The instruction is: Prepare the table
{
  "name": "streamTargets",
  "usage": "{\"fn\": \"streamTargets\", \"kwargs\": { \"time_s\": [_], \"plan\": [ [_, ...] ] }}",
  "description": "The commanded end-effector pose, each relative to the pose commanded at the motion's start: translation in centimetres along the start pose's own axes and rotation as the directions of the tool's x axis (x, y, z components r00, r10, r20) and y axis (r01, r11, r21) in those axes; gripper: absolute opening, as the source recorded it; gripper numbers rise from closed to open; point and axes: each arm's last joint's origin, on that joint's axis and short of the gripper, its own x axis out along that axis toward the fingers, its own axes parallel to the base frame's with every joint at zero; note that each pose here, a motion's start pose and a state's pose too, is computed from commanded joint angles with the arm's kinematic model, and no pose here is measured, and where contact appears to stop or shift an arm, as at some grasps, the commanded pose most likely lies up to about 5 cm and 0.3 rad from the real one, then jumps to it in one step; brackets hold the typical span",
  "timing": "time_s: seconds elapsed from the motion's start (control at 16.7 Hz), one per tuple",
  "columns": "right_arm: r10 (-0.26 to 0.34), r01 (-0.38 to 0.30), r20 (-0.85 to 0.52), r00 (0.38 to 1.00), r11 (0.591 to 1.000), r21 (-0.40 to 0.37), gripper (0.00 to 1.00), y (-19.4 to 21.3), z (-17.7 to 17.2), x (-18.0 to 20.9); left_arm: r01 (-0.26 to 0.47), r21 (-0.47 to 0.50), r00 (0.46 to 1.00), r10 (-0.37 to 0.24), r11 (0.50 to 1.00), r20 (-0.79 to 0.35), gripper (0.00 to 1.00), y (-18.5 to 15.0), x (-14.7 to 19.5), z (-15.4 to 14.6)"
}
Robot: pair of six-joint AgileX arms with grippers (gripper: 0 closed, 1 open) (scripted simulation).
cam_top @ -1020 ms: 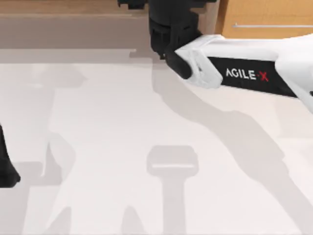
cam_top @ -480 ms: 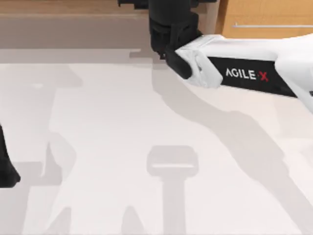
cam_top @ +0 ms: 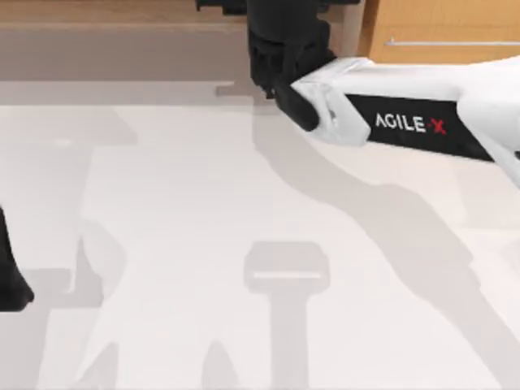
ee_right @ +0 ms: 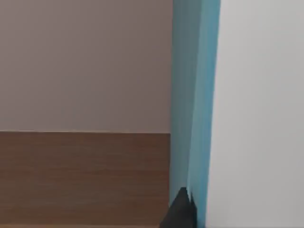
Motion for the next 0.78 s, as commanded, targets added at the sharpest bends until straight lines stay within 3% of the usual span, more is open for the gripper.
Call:
{"fn": "streamTargets", "kwargs": {
  "time_s": [0.3, 0.78],
  "plan": [
    [0.011, -0.011, 0.019, 1.0, 0.999, 0.033, 0.0, 0.2, 2.1, -2.8, 0.0, 0.0, 1.0, 0.0, 1.0, 0.0, 1.0, 0.0, 0.0, 0.0],
    [-0.005, 0.005, 0.0, 1.0, 1.0, 0.001, 0.0, -0.2, 1.4, -3.6, 0.0, 0.0, 1.0, 0.0, 1.0, 0.0, 1.0, 0.0, 0.0, 0.0]
  ]
}}
